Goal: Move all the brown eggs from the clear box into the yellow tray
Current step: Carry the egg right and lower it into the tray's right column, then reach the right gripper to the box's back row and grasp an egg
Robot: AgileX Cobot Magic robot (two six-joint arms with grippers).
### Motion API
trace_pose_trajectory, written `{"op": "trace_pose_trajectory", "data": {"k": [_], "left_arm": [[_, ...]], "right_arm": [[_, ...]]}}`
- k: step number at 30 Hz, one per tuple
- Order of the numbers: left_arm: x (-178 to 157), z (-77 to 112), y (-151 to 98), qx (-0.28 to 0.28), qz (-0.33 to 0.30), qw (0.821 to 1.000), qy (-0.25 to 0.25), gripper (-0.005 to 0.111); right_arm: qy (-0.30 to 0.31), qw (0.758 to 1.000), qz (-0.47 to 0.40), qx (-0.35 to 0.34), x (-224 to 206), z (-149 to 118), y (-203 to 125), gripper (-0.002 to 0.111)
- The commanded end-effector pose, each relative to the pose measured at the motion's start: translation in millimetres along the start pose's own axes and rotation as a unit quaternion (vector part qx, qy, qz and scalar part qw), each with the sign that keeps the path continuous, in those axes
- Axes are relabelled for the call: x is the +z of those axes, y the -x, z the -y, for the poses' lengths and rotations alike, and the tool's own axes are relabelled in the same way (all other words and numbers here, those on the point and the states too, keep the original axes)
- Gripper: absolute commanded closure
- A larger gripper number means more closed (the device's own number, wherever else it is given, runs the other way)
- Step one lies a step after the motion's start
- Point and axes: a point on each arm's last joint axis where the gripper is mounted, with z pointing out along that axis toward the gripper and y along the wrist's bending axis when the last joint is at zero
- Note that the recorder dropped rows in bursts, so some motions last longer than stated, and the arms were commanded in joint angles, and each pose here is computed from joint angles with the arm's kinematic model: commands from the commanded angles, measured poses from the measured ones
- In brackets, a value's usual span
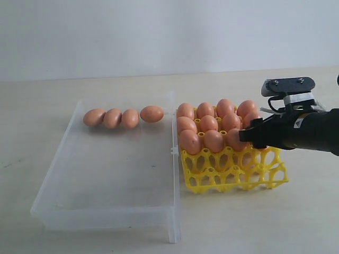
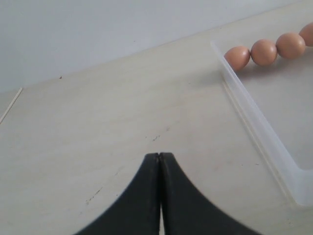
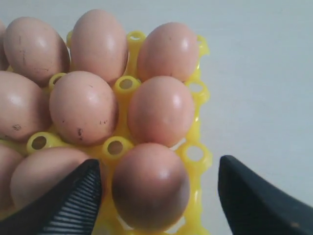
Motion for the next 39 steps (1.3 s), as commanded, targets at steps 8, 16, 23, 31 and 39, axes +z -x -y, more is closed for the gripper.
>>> {"op": "trace_pose_trajectory", "data": {"k": [8,16,23,31,39], "left_arm": [[-0.9,-0.4,2.2,-0.002,0.009,1.000,0.001,0.107],[-0.9,-0.4,2.2,-0.002,0.009,1.000,0.001,0.107],[-0.9,-0.4,2.2,-0.002,0.009,1.000,0.001,0.107],[-0.9,-0.4,2.2,-0.002,0.009,1.000,0.001,0.107],[-0.9,-0.4,2.2,-0.002,0.009,1.000,0.001,0.107]], "right_arm": [[0.038,0.998,-0.008,0.047,-71.1,-24.7,52.4,0.050],[0.153,0.985,-0.068,-0.048,-81.7,-128.9,95.9,0.051],[0.123,0.950,-0.235,-0.166,-28.2,-187.6,135.1,0.051],[0.149,0.965,-0.204,0.071,77.4,-242.2,160.7,0.051],[0.076,0.972,-0.200,0.101,115.7,-236.9,146.0,0.052]]}}
